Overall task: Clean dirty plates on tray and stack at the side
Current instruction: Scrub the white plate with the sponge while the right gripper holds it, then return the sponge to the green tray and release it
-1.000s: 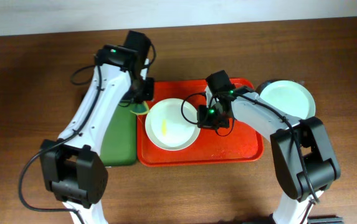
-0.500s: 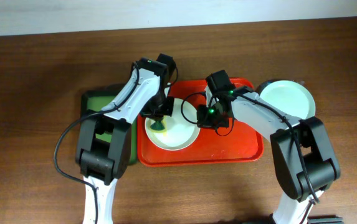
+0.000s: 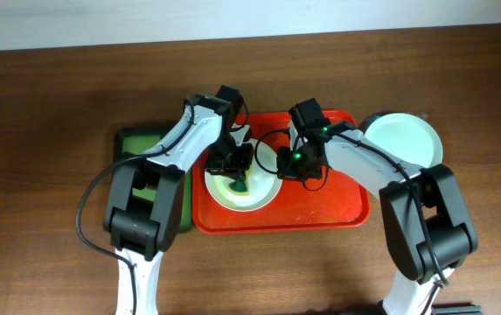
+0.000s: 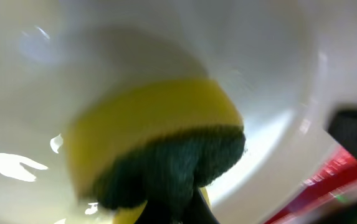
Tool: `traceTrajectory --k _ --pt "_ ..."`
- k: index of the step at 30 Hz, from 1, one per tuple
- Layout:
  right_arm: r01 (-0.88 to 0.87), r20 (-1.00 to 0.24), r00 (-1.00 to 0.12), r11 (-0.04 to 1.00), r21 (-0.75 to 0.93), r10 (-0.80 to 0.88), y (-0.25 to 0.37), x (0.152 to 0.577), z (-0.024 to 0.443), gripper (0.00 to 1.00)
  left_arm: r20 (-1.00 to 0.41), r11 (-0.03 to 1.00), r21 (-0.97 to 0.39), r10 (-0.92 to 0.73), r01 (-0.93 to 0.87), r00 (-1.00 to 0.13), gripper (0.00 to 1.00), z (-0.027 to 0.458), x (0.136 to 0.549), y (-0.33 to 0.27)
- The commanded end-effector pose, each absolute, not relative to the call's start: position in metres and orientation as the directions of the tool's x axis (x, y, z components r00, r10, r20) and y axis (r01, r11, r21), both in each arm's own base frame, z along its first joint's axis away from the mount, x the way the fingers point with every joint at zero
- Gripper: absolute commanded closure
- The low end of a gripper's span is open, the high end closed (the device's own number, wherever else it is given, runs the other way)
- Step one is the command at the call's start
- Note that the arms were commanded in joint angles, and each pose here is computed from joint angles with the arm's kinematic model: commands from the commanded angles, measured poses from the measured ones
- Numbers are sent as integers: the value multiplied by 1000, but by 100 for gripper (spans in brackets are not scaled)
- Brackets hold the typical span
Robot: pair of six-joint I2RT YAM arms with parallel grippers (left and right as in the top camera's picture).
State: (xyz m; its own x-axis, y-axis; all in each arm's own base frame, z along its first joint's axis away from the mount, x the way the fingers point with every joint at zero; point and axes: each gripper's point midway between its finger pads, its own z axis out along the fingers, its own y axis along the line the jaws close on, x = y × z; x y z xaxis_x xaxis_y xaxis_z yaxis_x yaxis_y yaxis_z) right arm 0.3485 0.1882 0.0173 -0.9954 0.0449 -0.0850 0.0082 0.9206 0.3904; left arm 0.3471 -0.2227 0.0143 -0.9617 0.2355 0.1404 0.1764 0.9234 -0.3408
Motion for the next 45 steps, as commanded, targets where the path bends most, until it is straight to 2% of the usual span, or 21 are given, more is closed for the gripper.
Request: traceTrajectory --k 1,4,5,6,7,9,11,12,15,19,21,22,23,27,30,33,36,39,40,43,45 --pt "11 -79 -996 924 382 45 190 347 14 96 39 875 -451 217 177 -975 100 67 373 -225" --pt "9 -84 -995 924 383 45 190 348 14 95 -85 924 -329 174 193 -981 100 102 391 -192" --pt "6 -92 -995 923 386 45 191 350 14 78 -90 938 -285 178 197 -980 100 101 391 -187" --pt "-1 -114 -992 923 384 47 191 355 15 67 -89 948 -250 180 197 -980 100 99 391 -183" --pt "-3 -135 -989 929 370 51 189 359 15 66 -89 957 -213 183 198 -979 100 97 391 -179" --pt "-3 -136 -989 929 369 51 189 359 15 72 -81 966 -171 183 194 -980 100 92 389 -172" --pt "0 -128 -990 931 366 51 188 356 12 93 -70 966 -169 187 196 -980 100 82 385 -173" --pt "1 -124 -991 931 365 50 187 355 11 96 -69 964 -169 196 205 -978 100 75 383 -176" --pt "2 -119 -992 929 371 49 188 354 10 96 -86 973 -165 151 164 -985 100 44 378 -189" --pt "2 -119 -992 929 371 49 188 354 10 96 -32 995 -9 102 103 -994 100 -1 355 -181" --pt "2 -118 -992 929 371 49 188 353 10 96 24 989 -75 132 130 -991 100 -12 341 -201" --pt "2 -118 -992 929 371 49 188 353 10 96 56 948 -240 227 207 -972 100 -7 327 -231" --pt "2 -118 -992 929 371 49 188 353 10 96 42 923 -308 255 231 -966 100 8 332 -244" --pt "3 -116 -992 929 370 49 188 353 10 96 -73 977 -86 188 194 -979 100 67 383 -200" --pt "3 -116 -992 929 370 49 188 353 10 96 -95 990 84 122 114 -988 100 57 389 -170" --pt "3 -116 -992 929 370 49 188 353 10 96 -78 991 85 113 107 -991 100 22 378 -166" --pt "2 -117 -992 929 370 49 188 353 10 96 -57 992 -43 113 115 -992 100 -13 362 -182" --pt "3 -116 -992 929 370 49 188 353 10 96 25 857 -462 270 228 -963 100 4 328 -249" --pt "3 -116 -992 929 370 49 188 353 10 96 16 835 -500 274 230 -962 100 11 331 -253" --pt "3 -116 -992 929 370 49 188 353 10 96 -52 853 -484 195 195 -979 100 63 373 -217" --pt "3 -115 -992 929 369 49 188 353 10 96 -54 939 -328 88 101 -995 100 94 389 -151"
